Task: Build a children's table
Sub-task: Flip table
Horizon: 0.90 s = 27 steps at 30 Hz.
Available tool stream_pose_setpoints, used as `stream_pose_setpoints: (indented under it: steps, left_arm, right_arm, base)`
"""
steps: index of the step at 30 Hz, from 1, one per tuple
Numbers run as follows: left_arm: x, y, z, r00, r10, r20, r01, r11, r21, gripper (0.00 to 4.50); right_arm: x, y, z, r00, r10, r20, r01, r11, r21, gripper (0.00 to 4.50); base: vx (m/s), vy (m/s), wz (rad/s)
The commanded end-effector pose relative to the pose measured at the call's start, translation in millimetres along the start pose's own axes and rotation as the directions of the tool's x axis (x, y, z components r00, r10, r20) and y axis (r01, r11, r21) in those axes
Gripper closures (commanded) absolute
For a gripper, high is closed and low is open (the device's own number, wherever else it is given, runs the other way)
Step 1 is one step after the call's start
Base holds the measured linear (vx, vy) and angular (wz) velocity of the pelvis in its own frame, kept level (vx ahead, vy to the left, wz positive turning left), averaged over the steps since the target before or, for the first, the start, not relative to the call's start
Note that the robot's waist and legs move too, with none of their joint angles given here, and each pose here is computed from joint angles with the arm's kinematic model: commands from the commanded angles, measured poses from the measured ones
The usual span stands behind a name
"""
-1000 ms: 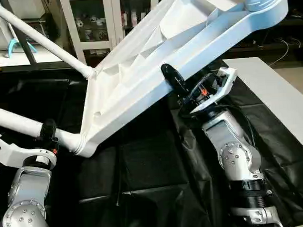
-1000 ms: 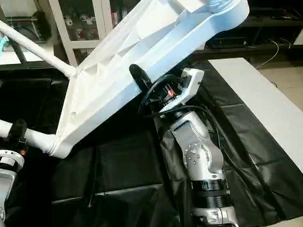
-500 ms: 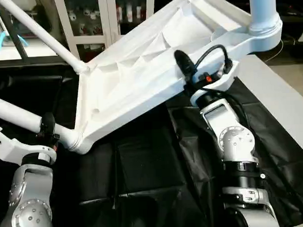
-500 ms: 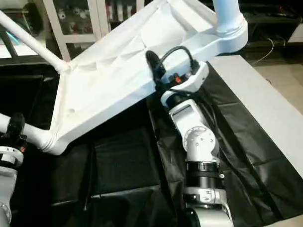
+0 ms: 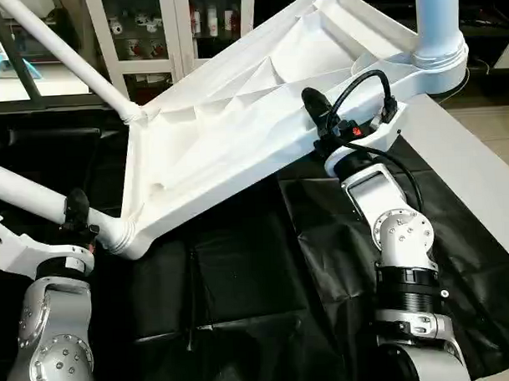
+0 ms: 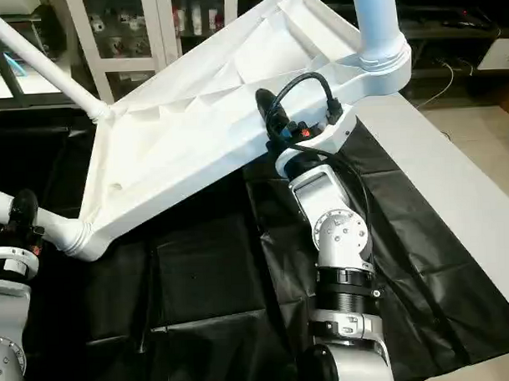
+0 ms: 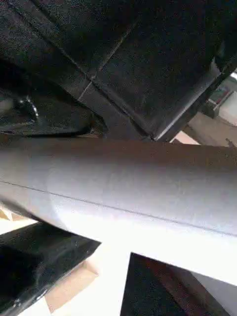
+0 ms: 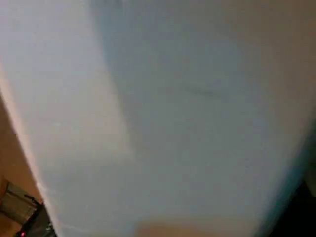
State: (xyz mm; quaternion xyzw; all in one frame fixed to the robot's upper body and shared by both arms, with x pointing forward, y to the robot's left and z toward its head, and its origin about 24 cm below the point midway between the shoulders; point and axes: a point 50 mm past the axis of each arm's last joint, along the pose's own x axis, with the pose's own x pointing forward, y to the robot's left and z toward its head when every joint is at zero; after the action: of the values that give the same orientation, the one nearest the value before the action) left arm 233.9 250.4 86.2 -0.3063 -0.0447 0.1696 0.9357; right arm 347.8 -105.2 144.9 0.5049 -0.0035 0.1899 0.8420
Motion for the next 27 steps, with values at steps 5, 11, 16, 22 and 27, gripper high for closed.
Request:
stream_pose_setpoints:
  steps: [5, 11, 16, 22, 27]
  left_arm:
    - [-6.7, 23.6, -28.6, 0.985, 0.119, -0.128, -0.121, 0.993, -0.012, 2.5]
    - [-6.8, 25.0, -27.8, 0.985, 0.117, -0.125, -0.112, 0.993, 0.047, 2.5]
    - [-8.1, 18.9, -27.1, 0.991, 0.02, -0.136, -0.013, 0.998, 0.054, 1.8]
    - [-12.9, 6.7, -24.5, 0.983, -0.118, -0.138, 0.125, 0.991, 0.043, 1.35]
    - [-13.6, 9.2, -19.8, 0.987, -0.117, -0.113, 0.128, 0.988, 0.092, 0.94]
  right_arm:
    - [4.1, 4.7, 5.9, 1.0, 0.008, 0.019, -0.008, 1.0, 0.013, 1.96]
    - [5.6, 4.4, 7.8, 1.0, -0.004, 0.029, 0.003, 1.0, 0.011, 2.24]
    - [11.0, 8.0, 18.1, 0.998, 0.013, 0.059, -0.011, 1.0, -0.027, 2.43]
    - [22.4, 18.7, 43.1, 0.989, 0.056, 0.14, -0.041, 0.993, -0.109, 2.5]
    - [31.4, 30.6, 66.4, 0.97, 0.108, 0.219, -0.073, 0.984, -0.162, 2.51]
  base:
    - [0.0, 0.0, 0.0]
    - [0.0, 0.0, 0.0]
    - [0.0, 0.0, 0.0]
    - [0.0, 0.0, 0.0]
    - [0.0, 0.0, 0.0]
